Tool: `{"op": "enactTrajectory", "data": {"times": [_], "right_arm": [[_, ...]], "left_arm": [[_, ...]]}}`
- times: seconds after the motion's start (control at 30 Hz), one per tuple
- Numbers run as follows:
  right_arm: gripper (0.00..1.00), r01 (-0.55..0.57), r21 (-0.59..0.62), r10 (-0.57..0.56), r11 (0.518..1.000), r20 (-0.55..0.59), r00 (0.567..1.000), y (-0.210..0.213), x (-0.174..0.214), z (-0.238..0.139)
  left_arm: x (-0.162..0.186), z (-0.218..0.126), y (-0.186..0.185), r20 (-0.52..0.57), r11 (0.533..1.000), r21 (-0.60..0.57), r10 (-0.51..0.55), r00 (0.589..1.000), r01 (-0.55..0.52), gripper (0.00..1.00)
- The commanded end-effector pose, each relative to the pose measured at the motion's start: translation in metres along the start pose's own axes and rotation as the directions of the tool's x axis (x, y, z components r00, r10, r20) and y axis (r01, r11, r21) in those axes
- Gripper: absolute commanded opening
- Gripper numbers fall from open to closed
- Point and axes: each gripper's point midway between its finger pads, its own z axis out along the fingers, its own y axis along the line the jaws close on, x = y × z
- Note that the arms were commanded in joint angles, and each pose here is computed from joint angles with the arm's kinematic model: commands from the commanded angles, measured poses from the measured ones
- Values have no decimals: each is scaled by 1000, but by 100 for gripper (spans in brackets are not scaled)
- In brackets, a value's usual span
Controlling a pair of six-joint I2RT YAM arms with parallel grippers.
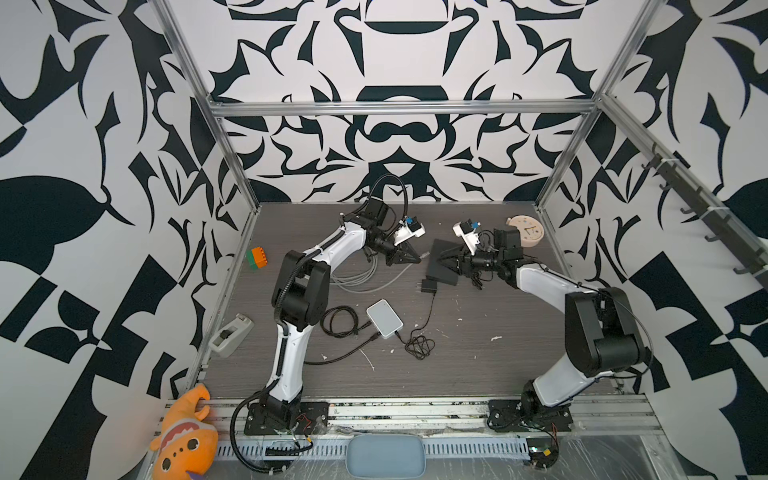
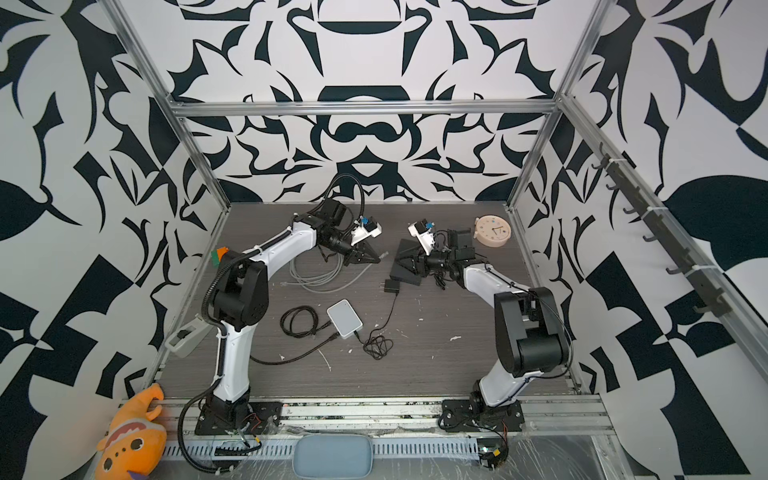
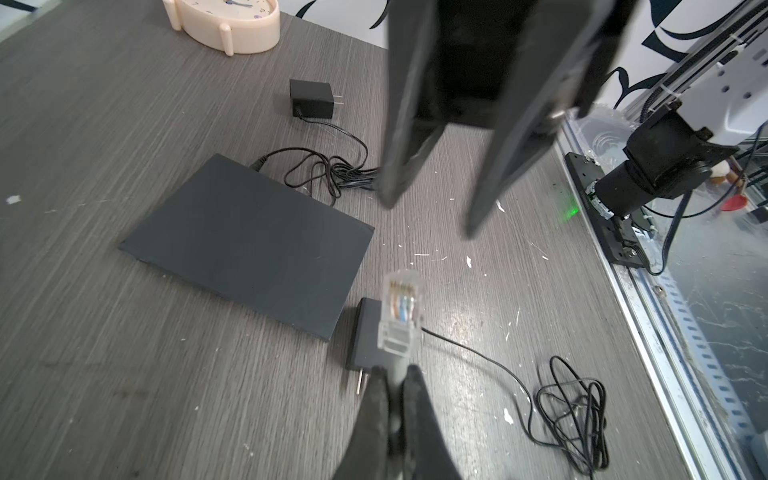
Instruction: Insert the plug into the switch port
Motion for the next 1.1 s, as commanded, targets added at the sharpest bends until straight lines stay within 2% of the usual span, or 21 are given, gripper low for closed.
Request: {"op": "enactTrajectory", "data": {"times": [0.0,0.17,0.47,0.83,1.07], "right_arm": [[41,144,-89,-141,986,36,989,28,-32,-3],[41,87,-77,-90,993,-26,996,21,-31,16],[42,72,-101,-74,992,-13,997,15,-36,40],[44,62,-57,-63,996,-15,998,-2,-38,40],[43,38,-93,-42,995,-51,998,-3,-30,47]], "left_arm": [[7,-1,-10,-3,997,61,-37,999,37,0],[3,-3,-13,12,999,50,-17,1000,16,0],[-3,-6,-14,24,999,48,-5,1000,4,0],[-5,-7,-18,29,999,50,2,1000,-3,0],[-9,-9,-18,39,999,53,6,999,-8,0]]}}
